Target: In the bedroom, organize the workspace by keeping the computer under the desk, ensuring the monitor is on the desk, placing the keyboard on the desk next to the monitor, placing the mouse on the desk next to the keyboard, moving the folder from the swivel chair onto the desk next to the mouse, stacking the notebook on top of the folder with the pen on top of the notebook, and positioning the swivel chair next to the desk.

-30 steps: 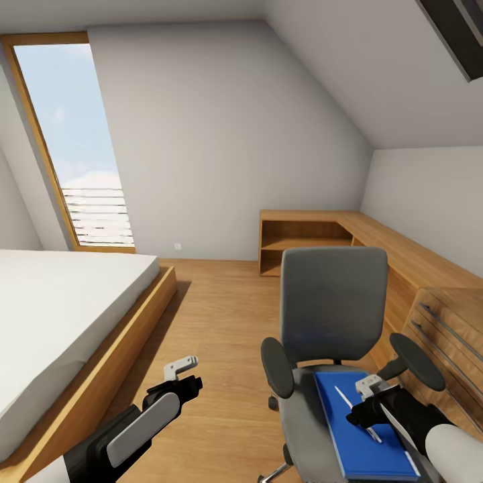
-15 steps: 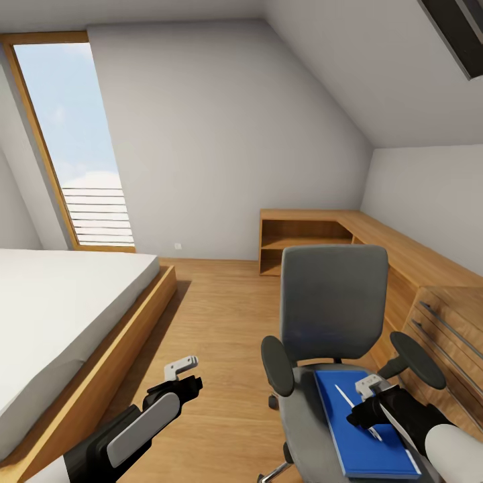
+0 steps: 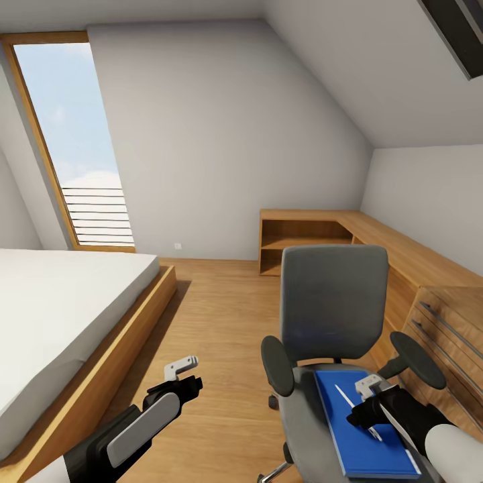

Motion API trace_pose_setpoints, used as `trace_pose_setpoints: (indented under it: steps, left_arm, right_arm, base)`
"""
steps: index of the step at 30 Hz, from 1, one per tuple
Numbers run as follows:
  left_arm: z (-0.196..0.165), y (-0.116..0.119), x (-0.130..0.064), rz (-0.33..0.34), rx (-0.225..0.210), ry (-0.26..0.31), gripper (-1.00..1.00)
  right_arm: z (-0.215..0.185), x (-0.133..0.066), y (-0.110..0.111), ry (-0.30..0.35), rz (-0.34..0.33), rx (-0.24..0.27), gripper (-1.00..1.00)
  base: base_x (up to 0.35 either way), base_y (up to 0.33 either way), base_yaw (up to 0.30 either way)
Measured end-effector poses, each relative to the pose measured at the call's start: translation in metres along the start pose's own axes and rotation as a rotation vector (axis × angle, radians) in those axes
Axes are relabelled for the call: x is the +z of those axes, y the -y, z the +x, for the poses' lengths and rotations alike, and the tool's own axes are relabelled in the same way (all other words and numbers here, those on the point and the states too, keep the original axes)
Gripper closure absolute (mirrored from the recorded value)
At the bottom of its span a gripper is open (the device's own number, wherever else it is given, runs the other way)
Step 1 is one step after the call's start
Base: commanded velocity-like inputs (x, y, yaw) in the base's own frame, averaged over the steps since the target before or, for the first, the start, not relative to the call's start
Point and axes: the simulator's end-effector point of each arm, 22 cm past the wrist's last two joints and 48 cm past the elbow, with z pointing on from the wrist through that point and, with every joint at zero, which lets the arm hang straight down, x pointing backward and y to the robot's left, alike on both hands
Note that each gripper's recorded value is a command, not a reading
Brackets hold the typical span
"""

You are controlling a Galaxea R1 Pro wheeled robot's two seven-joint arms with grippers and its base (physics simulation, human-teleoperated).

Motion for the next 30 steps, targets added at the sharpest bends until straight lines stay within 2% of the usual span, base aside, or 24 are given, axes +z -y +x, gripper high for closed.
trace_pose_setpoints:
  steps: [30]
  left_arm:
    - [0.0066,-0.0009,0.0058,0.001,0.001,-0.003,-1.00]
  right_arm:
    - [0.0037,0.0066,-0.0017,0.000,0.001,-0.002,-1.00]
  base:
    - [0.000,0.000,0.000]
